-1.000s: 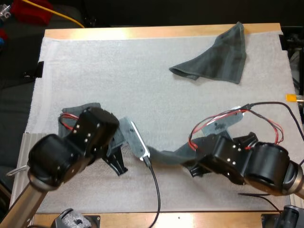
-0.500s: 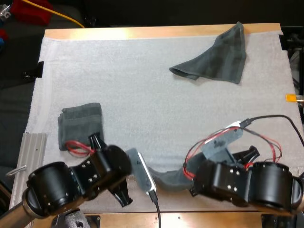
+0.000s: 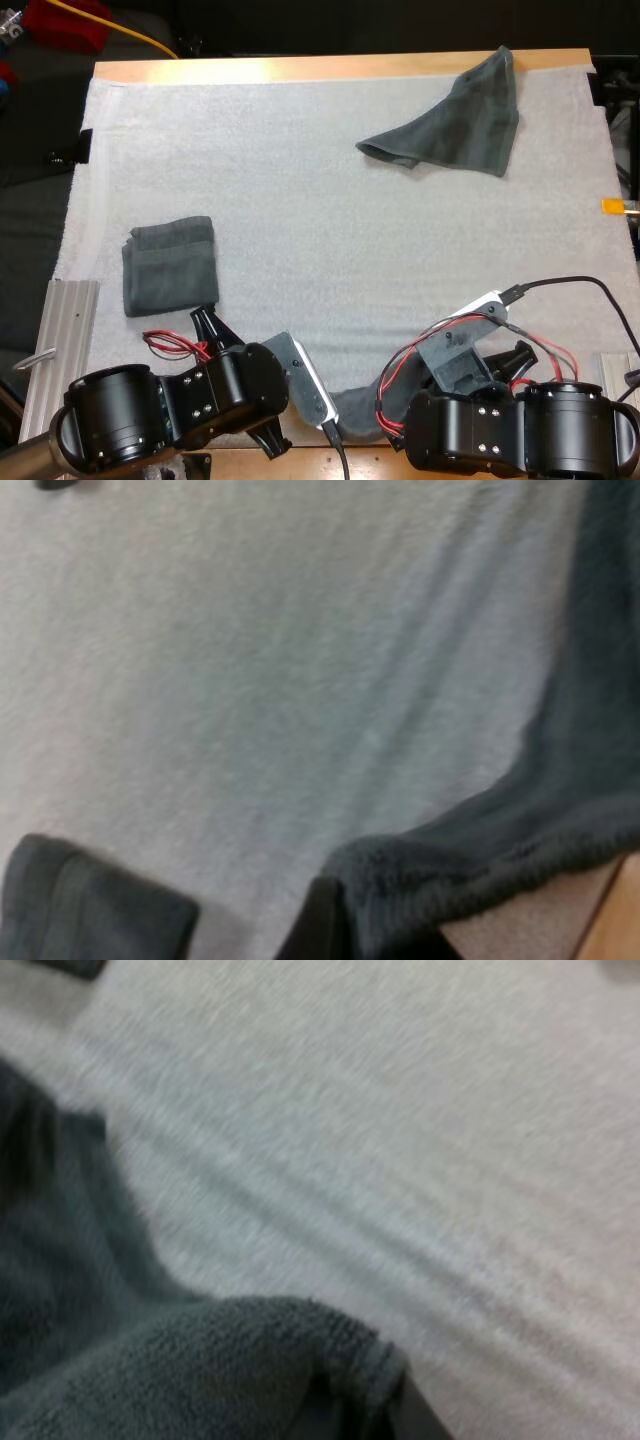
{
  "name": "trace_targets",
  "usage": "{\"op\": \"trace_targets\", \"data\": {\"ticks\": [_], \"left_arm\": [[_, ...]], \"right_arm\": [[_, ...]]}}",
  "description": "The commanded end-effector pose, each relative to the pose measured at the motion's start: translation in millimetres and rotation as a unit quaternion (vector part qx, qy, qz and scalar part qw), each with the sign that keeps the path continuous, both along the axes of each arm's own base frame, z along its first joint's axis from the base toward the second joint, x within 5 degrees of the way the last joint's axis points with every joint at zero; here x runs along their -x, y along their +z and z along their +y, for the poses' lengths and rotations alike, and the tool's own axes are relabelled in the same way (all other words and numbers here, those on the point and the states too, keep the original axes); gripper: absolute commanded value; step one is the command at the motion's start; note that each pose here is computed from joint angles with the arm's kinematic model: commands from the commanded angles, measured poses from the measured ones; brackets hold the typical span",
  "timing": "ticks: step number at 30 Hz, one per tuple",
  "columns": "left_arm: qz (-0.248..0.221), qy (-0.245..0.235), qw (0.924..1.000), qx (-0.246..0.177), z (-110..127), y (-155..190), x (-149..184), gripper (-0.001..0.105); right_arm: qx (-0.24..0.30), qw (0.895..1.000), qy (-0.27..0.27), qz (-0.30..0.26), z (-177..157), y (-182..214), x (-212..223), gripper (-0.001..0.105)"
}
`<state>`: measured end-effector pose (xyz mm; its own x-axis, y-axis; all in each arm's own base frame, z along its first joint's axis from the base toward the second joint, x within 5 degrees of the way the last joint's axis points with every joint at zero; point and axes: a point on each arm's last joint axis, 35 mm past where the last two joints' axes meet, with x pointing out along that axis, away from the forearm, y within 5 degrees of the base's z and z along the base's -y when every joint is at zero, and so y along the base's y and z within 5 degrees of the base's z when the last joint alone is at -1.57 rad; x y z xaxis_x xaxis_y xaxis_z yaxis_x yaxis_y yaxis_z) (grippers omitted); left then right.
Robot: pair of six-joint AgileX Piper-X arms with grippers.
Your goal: Pick towel from pile, fold and stack
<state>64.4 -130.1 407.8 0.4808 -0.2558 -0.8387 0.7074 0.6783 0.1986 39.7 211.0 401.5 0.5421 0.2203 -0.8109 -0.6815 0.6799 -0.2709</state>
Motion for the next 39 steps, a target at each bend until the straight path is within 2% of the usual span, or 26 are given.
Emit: {"op": "trace_targets", "data": {"ticks": [1, 7, 12, 29, 32, 39], "left_arm": [[-0.009, 0.01, 0.9997, -0.018, 4.5, -2.6, 1.1, 0.0], [-0.005, 0.011, 0.9977, -0.067, 2.5, -29.5, -0.6, 0.0], [-0.018, 0.015, 0.9962, -0.084, 0.5, -41.1, -3.1, 0.0], [-0.071, 0.061, 0.9926, -0.078, -0.7, -61.0, -41.2, 0.0], [-0.085, 0.069, 0.9917, -0.068, -0.9, -64.4, -51.6, 0.0], [-0.11, 0.089, 0.9873, -0.073, 5.6, -72.3, -73.3, 0.0]], "right_arm": [[0.026, 1.0, -0.006, -0.012, -8.2, 0.3, -0.1, 0.001], [0.053, 0.998, -0.036, -0.005, -10.6, -16.6, -14.6, 0.001], [0.071, 0.996, -0.048, 0.0, -11.4, -31.0, -27.7, 0.001], [0.042, 0.996, -0.076, -0.028, -7.7, -57.2, -82.9, 0.001], [0.044, 0.995, -0.083, -0.023, -7.4, -61.3, -95.8, 0.001], [0.045, 0.995, -0.089, -0.006, 2.7, -78.8, -126.4, 0.001]]}}
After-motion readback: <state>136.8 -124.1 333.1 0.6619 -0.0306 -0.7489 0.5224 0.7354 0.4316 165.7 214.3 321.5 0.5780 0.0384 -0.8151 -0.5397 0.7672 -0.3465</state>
